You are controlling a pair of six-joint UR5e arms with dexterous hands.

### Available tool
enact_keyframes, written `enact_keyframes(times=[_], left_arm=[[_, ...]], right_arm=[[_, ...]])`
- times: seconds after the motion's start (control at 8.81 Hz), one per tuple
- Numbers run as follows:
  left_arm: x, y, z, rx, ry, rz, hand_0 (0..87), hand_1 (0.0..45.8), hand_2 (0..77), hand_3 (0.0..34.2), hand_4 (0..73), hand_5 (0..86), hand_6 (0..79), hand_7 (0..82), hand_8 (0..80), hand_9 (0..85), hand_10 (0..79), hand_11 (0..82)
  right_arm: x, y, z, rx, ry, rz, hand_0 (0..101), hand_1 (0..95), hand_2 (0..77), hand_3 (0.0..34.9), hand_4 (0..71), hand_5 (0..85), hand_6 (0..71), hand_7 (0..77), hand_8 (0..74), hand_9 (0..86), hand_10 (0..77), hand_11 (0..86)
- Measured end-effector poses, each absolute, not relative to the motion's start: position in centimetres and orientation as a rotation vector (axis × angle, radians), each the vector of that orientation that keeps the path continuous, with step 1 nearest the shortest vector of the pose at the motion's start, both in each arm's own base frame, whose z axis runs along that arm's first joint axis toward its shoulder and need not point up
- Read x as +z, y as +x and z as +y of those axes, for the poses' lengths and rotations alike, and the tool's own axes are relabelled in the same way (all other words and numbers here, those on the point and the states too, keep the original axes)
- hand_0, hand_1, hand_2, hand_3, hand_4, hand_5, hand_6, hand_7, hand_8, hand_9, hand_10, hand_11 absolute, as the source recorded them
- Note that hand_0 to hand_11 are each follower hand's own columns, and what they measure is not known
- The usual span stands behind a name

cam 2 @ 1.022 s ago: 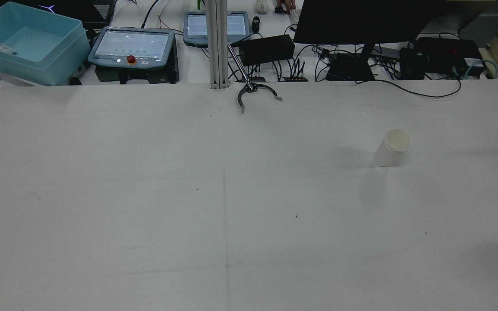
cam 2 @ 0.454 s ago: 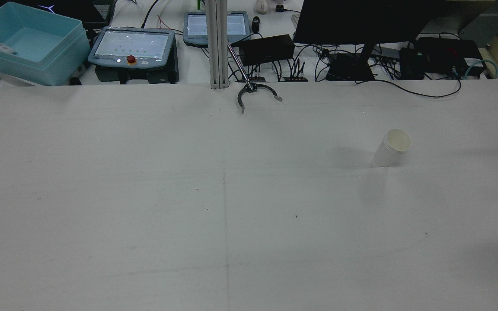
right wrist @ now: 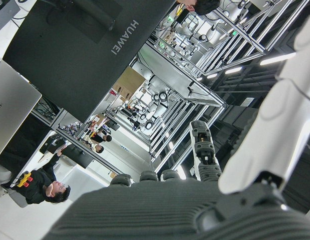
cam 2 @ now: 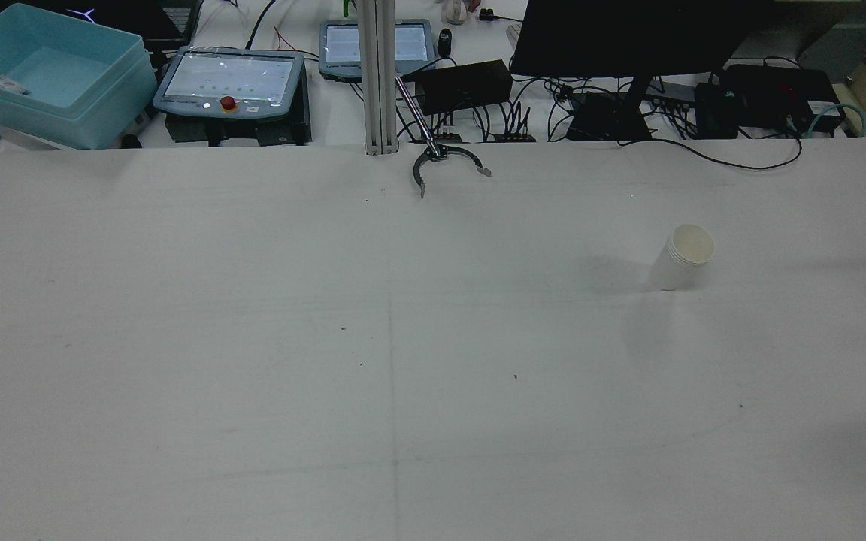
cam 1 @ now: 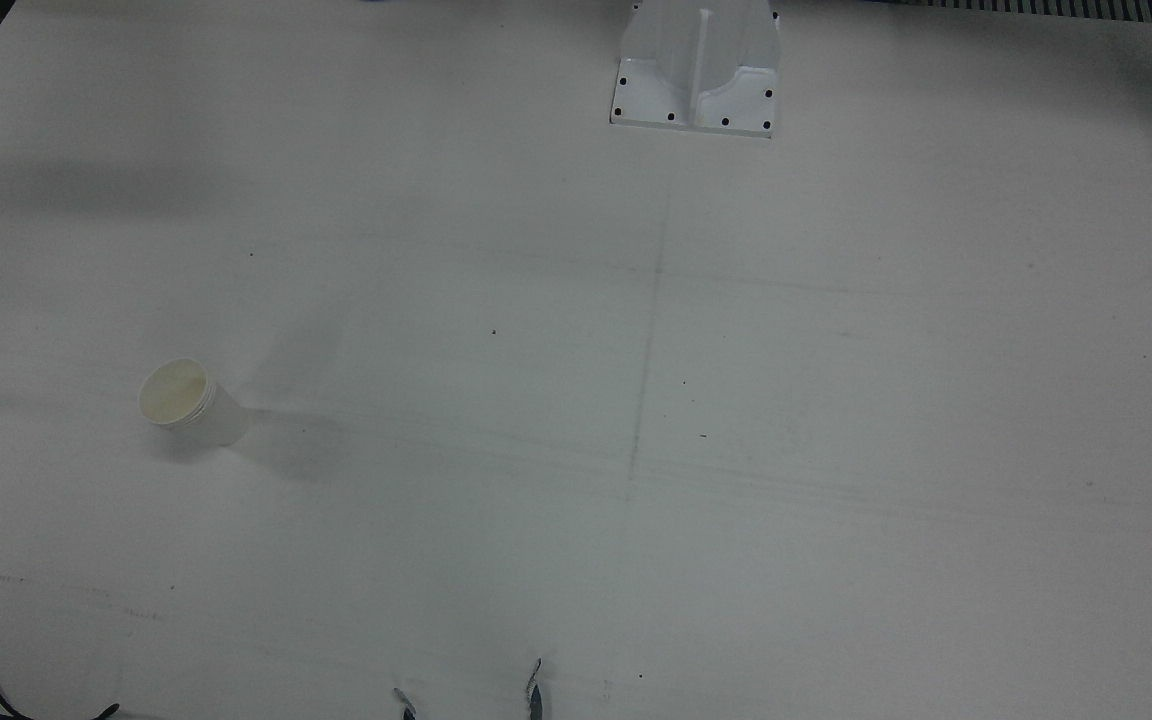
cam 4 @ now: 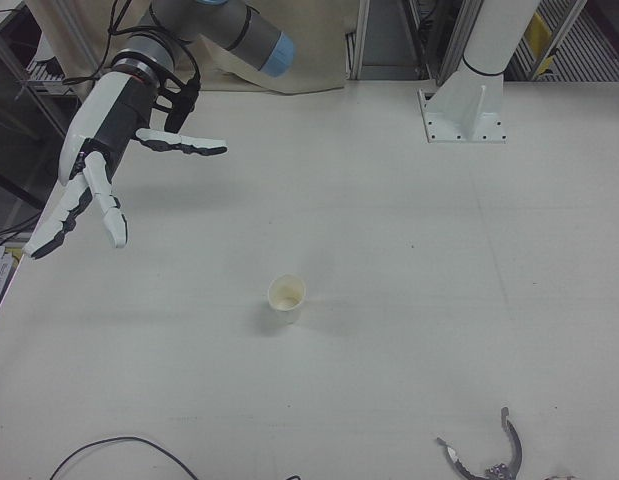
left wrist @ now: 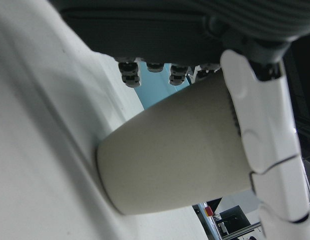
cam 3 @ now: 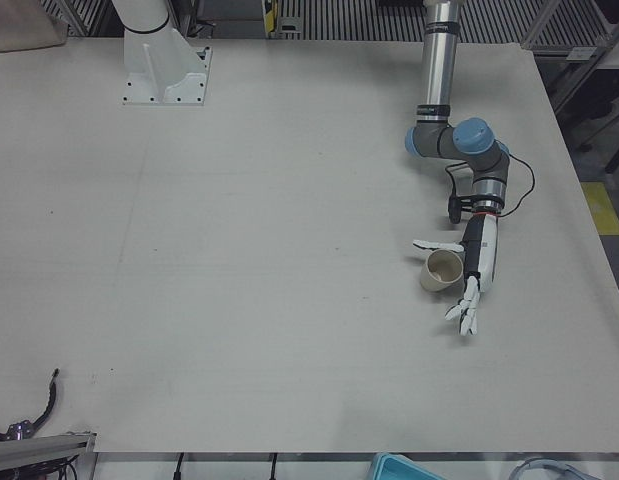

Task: Pour water
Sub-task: 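Lift the grasped paper cup off the table with the left hand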

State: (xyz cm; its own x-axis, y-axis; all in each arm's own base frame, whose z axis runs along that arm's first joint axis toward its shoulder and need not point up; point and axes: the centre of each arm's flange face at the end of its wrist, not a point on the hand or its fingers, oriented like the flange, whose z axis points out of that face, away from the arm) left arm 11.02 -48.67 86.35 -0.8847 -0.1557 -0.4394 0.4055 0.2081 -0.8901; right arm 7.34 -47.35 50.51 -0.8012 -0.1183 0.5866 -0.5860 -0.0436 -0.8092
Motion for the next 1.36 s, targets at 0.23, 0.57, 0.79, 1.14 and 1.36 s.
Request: enact_keyframes(times=[0.23, 0.57, 0.79, 1.14, 1.36], left_arm=[[86.63, 10.98, -48.50, -1.725, 0.230, 2.042, 56.3, 16.4, 1.1, 0.4, 11.4, 18.5, 0.5, 11.4, 0.5, 1.1, 3.8, 8.2], [86.76, 10.94, -48.36, -1.726, 0.225, 2.037, 56.1, 13.1, 1.6, 0.3, 31.1, 49.6, 0.0, 8.7, 0.5, 1.1, 2.7, 6.0], [86.75, 10.94, -48.34, -1.729, 0.220, 2.036, 54.7, 9.3, 0.0, 0.1, 33.8, 55.6, 0.5, 8.7, 0.5, 1.1, 2.7, 4.9], [86.82, 10.81, -48.13, -1.733, 0.216, 2.034, 54.7, 12.5, 0.0, 1.0, 31.1, 57.8, 0.0, 9.8, 0.5, 1.1, 2.2, 5.5], [86.88, 10.70, -47.96, -1.734, 0.216, 2.033, 55.4, 20.7, 0.0, 0.0, 29.5, 50.7, 0.5, 10.9, 0.5, 1.1, 2.2, 5.5]], right_arm=[[50.57, 7.31, -47.37, 1.908, 0.746, -1.896, 49, 6.5, 0.5, 1.9, 12.5, 5.5, 0.5, 1.6, 0.5, 1.1, 0.5, 1.1], [50.66, 7.35, -47.32, 1.910, 0.747, -1.894, 49, 6.5, 0.5, 1.9, 12.5, 5.5, 0.5, 1.6, 0.5, 1.1, 0.5, 1.1], [50.67, 7.36, -47.31, 1.910, 0.747, -1.893, 48, 6.5, 0.5, 1.8, 12.5, 5.5, 0.5, 1.6, 0.5, 1.1, 0.5, 1.1], [50.67, 7.36, -47.31, 1.910, 0.747, -1.893, 48, 6.5, 0.5, 1.8, 12.5, 5.5, 0.5, 1.6, 0.5, 1.1, 0.5, 1.1], [50.67, 7.36, -47.31, 1.910, 0.747, -1.894, 48, 6.5, 0.5, 1.3, 12.5, 5.5, 0.5, 1.6, 0.5, 1.1, 0.5, 1.1]])
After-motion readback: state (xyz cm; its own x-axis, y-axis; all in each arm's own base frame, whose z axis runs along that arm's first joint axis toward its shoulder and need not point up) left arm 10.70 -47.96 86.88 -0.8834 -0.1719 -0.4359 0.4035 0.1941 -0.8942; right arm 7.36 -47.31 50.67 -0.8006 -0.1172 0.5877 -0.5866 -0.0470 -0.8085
